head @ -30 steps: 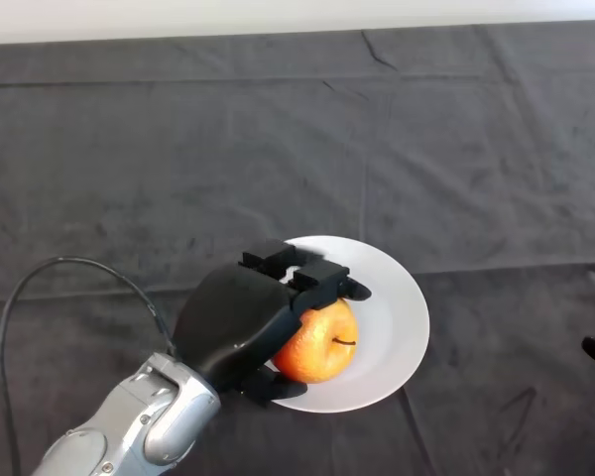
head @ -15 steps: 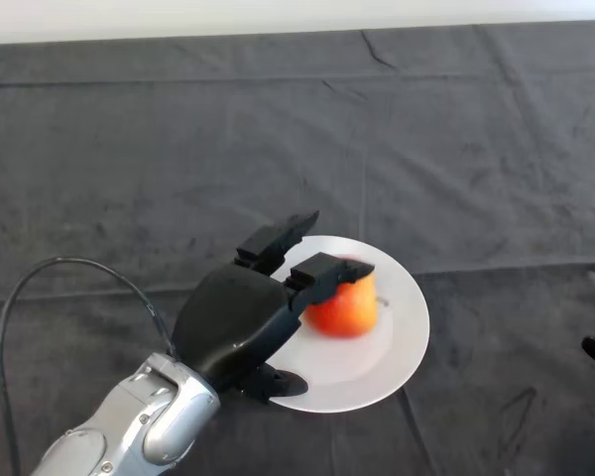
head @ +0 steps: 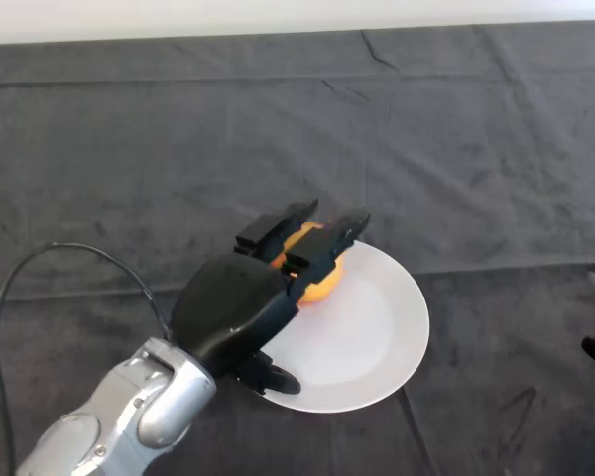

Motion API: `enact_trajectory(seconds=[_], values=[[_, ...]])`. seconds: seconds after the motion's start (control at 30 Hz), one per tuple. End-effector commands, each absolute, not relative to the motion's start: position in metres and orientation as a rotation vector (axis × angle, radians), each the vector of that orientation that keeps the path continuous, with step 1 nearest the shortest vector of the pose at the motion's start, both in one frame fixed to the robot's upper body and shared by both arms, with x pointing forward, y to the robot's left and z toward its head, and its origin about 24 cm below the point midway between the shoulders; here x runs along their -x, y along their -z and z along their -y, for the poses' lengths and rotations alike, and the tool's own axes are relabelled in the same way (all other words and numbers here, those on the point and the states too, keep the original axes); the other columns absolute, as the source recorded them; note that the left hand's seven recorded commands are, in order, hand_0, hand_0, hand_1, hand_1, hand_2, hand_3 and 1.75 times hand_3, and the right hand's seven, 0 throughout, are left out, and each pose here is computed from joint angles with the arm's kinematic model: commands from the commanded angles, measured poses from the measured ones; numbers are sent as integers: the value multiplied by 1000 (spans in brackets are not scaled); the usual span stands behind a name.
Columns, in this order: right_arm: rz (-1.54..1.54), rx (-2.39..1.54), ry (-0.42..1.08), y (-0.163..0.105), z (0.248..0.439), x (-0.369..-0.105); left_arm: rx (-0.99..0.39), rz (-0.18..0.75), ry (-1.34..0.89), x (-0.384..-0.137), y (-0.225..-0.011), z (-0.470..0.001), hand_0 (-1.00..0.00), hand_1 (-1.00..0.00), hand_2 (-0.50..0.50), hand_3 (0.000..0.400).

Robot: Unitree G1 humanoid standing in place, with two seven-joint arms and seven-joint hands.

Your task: Move the apple to the plate

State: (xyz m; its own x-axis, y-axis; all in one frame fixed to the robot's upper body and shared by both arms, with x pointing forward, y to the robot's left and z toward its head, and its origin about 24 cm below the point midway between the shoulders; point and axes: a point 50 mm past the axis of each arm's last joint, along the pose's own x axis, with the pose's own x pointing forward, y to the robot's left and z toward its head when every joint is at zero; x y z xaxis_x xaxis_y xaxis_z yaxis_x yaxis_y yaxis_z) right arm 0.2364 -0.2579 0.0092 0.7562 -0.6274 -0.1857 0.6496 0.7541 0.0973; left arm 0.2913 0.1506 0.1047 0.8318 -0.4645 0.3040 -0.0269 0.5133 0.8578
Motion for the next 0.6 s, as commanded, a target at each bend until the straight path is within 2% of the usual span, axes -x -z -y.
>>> enact_trajectory(seconds=[0.03,0.27,0.6], values=[[-268,-175,722,13,255,-225,-1024,718,197,-298,-153,-160,0,0,0,0],[-268,-175,722,13,255,-225,-969,772,-80,-300,-189,-214,0,0,0,0],[-268,-175,722,13,255,-225,-916,775,-521,-284,-216,-305,0,0,0,0]])
